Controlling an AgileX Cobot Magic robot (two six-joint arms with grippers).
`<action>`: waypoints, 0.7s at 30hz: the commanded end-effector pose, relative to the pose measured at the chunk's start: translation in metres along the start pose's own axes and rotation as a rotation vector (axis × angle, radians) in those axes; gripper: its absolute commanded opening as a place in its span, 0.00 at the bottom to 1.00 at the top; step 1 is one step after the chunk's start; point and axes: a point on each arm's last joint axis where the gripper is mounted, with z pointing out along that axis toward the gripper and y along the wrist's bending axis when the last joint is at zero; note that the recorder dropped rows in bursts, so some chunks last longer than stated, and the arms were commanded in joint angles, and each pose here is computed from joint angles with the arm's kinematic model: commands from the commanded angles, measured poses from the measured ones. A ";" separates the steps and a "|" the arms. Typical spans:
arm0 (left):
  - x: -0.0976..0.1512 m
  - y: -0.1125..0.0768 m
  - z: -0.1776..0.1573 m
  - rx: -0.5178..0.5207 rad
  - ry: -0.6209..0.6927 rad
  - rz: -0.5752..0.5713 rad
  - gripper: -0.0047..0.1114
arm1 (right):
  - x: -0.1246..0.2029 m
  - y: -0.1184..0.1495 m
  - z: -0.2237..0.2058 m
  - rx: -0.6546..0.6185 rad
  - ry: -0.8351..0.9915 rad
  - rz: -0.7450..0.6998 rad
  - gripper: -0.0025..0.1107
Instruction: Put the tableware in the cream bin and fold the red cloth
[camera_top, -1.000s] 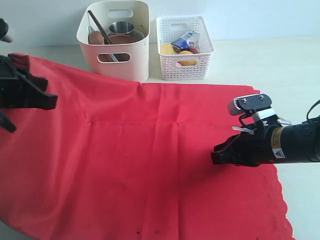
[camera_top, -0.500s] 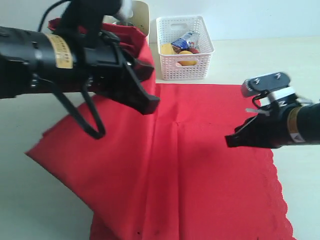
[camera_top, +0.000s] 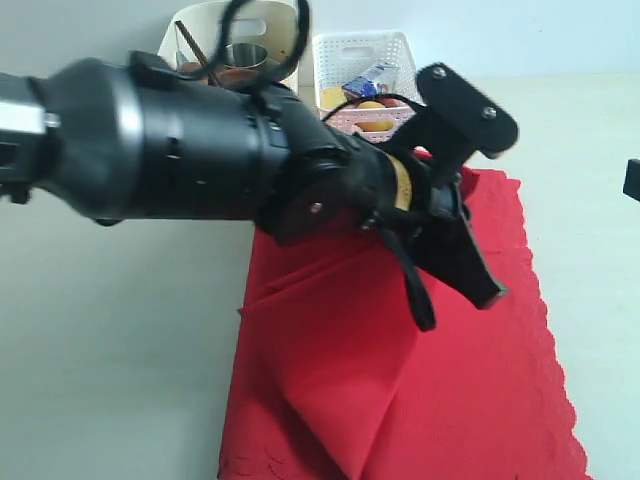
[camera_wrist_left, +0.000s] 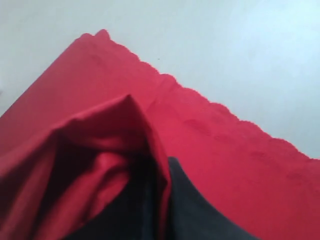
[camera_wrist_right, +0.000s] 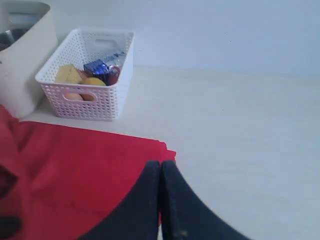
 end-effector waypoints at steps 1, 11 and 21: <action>-0.017 -0.016 0.030 0.024 -0.026 0.030 0.04 | 0.002 0.001 -0.004 -0.019 -0.023 0.002 0.02; -0.005 -0.033 0.084 0.051 -0.031 0.035 0.14 | 0.002 0.003 -0.002 -0.042 -0.021 0.001 0.02; -0.010 -0.033 0.086 0.049 -0.094 0.068 0.93 | 0.002 0.003 -0.002 -0.044 -0.022 0.001 0.02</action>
